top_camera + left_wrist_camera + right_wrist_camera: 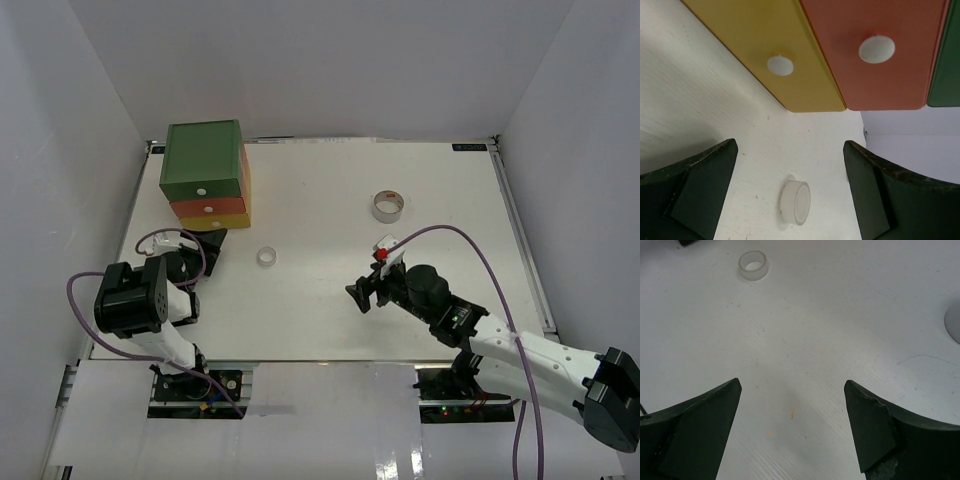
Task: Sort the stationery into containers
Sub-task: Open the drawer in the storage box.
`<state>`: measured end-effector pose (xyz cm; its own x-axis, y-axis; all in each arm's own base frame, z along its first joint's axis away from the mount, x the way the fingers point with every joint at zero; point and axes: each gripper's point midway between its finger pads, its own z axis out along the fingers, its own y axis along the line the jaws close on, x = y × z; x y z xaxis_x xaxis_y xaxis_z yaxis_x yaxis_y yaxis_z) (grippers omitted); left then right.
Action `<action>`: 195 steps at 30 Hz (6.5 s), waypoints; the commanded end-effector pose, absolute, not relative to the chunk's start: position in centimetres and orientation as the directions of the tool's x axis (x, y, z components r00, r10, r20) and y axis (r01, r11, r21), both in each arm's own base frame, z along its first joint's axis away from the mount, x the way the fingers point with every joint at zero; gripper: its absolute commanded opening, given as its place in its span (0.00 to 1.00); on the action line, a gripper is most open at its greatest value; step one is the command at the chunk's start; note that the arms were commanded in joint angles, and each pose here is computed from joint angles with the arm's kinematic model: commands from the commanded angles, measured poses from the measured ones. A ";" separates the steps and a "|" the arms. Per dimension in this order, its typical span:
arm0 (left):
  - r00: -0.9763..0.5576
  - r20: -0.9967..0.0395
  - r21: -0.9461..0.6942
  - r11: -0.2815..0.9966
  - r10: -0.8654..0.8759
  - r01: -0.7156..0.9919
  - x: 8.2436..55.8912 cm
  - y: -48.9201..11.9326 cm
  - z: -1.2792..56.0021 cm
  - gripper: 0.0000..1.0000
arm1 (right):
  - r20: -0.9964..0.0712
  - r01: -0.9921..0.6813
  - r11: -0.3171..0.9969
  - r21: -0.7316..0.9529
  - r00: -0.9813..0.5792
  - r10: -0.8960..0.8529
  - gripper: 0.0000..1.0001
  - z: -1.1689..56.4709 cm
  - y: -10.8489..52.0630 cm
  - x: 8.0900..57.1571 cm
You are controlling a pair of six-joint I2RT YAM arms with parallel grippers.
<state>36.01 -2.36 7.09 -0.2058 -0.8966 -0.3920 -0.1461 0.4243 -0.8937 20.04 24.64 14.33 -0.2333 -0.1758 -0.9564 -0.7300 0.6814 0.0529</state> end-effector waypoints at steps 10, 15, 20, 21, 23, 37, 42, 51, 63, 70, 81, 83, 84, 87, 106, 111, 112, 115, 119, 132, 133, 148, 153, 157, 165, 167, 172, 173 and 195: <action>-0.095 -0.390 -0.912 0.398 -0.916 -0.096 38.6 -0.3 7.8 0.87 | -0.982 -0.734 0.679 -0.013 -0.117 -0.146 0.90 16.7 24.3 20.4; -0.086 -0.377 -0.918 0.384 -0.922 -0.096 39.3 0.0 7.3 0.79 | -0.981 -0.733 0.680 -0.016 -0.120 -0.152 0.90 16.5 24.3 20.6; -0.099 -0.374 -0.922 0.381 -0.922 -0.072 40.4 -0.1 7.3 0.70 | -0.979 -0.732 0.682 -0.016 -0.128 -0.160 0.90 16.1 24.3 20.6; -0.094 -0.376 -0.921 0.383 -0.922 -0.071 40.6 0.1 7.3 0.69 | -0.978 -0.733 0.680 -0.017 -0.128 -0.163 0.90 16.1 24.4 20.6; -0.088 -0.381 -0.920 0.387 -0.920 -0.062 40.9 0.1 7.5 0.66 | -0.977 -0.732 0.681 -0.021 -0.129 -0.169 0.90 15.9 24.4 20.7; -0.074 -0.378 -0.925 0.380 -0.923 -0.019 41.6 0.4 8.1 0.59 | -0.969 -0.744 0.666 -0.051 -0.125 -0.214 0.90 15.0 24.6 20.8; -0.071 -0.386 -0.922 0.387 -0.920 0.005 41.7 0.3 8.6 0.57 | -0.965 -0.752 0.657 -0.051 -0.131 -0.225 0.90 14.6 24.9 20.7; -0.058 -0.393 -0.919 0.392 -0.918 0.033 42.4 0.5 9.6 0.57 | -0.964 -0.756 0.652 -0.053 -0.132 -0.232 0.90 14.5 25.0 20.7; -0.052 -0.390 -0.921 0.387 -0.919 0.051 43.0 0.6 10.2 0.57 | -0.962 -0.758 0.650 -0.053 -0.136 -0.236 0.90 14.3 25.0 20.7; -0.057 -0.389 -0.921 0.386 -0.920 0.059 43.2 0.5 10.4 0.55 | -0.959 -0.763 0.644 -0.054 -0.140 -0.246 0.90 14.1 25.2 20.7; -0.045 -0.391 -0.920 0.389 -0.919 0.055 43.5 0.9 10.4 0.44 | -0.958 -0.770 0.636 -0.054 -0.139 -0.250 0.90 14.0 25.4 20.6; -0.048 -0.391 -0.920 0.388 -0.919 0.055 43.4 0.8 10.3 0.42 | -0.957 -0.772 0.633 -0.054 -0.141 -0.254 0.90 13.8 25.4 20.5; -0.050 -0.392 -0.919 0.389 -0.919 0.059 43.4 0.7 10.4 0.38 | -0.956 -0.772 0.633 -0.055 -0.141 -0.256 0.90 13.8 25.4 20.5; -0.047 -0.391 -0.920 0.389 -0.919 0.055 43.1 0.8 10.3 0.29 | -0.955 -0.775 0.629 -0.055 -0.142 -0.258 0.90 13.7 25.5 20.5; -0.063 -0.382 -0.924 0.381 -0.922 0.036 38.8 -0.2 10.8 0.14 | -0.964 -0.784 0.619 -0.046 -0.127 -0.232 0.90 14.5 25.5 20.2; -0.070 -0.379 -0.925 0.380 -0.923 0.004 36.8 -0.4 10.4 0.14 | -0.967 -0.789 0.613 -0.040 -0.124 -0.223 0.90 14.7 25.6 20.0; -0.073 -0.376 -0.926 0.377 -0.924 -0.001 36.6 -0.5 10.2 0.14 | -0.968 -0.791 0.611 -0.038 -0.122 -0.219 0.90 14.8 25.6 19.9; -0.073 -0.368 -0.929 0.370 -0.927 -0.021 35.7 -0.6 9.9 0.14 | -0.969 -0.793 0.608 -0.034 -0.124 -0.215 0.90 14.8 25.6 19.8; -0.076 -0.339 -0.938 0.343 -0.938 -0.050 34.6 -0.8 9.4 0.14 | -0.971 -0.795 0.606 -0.031 -0.121 -0.208 0.90 15.0 25.6 19.7; -0.101 -0.314 -0.926 0.328 -0.944 -0.185 32.7 -0.8 7.0 0.17 | -0.971 -0.800 0.599 -0.028 -0.120 -0.206 0.90 15.0 25.7 19.5; -0.105 -0.312 -0.925 0.327 -0.944 -0.193 32.8 -0.8 6.9 0.17 | -0.971 -0.799 0.601 -0.028 -0.122 -0.207 0.90 15.0 25.6 19.6; -0.157 -0.290 -0.851 0.329 -0.944 -0.409 32.8 0.0 3.9 0.17 | -0.971 -0.802 0.597 -0.027 -0.120 -0.206 0.90 15.0 25.7 19.5; -0.155 -0.276 -0.820 0.316 -0.949 -0.477 32.0 0.2 3.3 0.15 | -0.972 -0.801 0.597 -0.026 -0.120 -0.203 0.90 15.1 25.7 19.5; -0.157 -0.269 -0.811 0.311 -0.950 -0.496 31.5 0.2 3.2 0.15 | -0.972 -0.801 0.599 -0.026 -0.119 -0.202 0.90 15.1 25.6 19.5; -0.165 -0.286 -0.772 0.329 -0.944 -0.544 30.3 0.5 2.9 0.14 | -0.973 -0.802 0.597 -0.022 -0.120 -0.197 0.90 15.2 25.7 19.4; -0.171 -0.289 -0.767 0.334 -0.942 -0.547 30.0 0.4 2.9 0.14 | -0.973 -0.802 0.597 -0.022 -0.119 -0.196 0.90 15.2 25.6 19.4; -0.187 -0.278 -0.757 0.335 -0.942 -0.561 29.2 0.0 2.7 0.13 | -0.975 -0.805 0.593 -0.019 -0.116 -0.190 0.90 15.4 25.7 19.3; -0.187 -0.274 -0.755 0.332 -0.943 -0.565 29.1 0.0 2.6 0.13 | -0.975 -0.805 0.593 -0.019 -0.116 -0.189 0.90 15.4 25.7 19.3; -0.208 -0.251 -0.727 0.326 -0.945 -0.605 27.2 -0.5 3.3 0.37 | -0.974 -0.810 0.587 -0.018 -0.117 -0.191 0.90 15.4 25.8 19.2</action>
<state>28.87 -0.38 4.96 -0.1726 -0.9477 -0.2684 -0.5273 0.3190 -0.7875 19.14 25.42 14.20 -0.1436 -0.2336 -0.9617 -0.8069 0.5902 -0.0229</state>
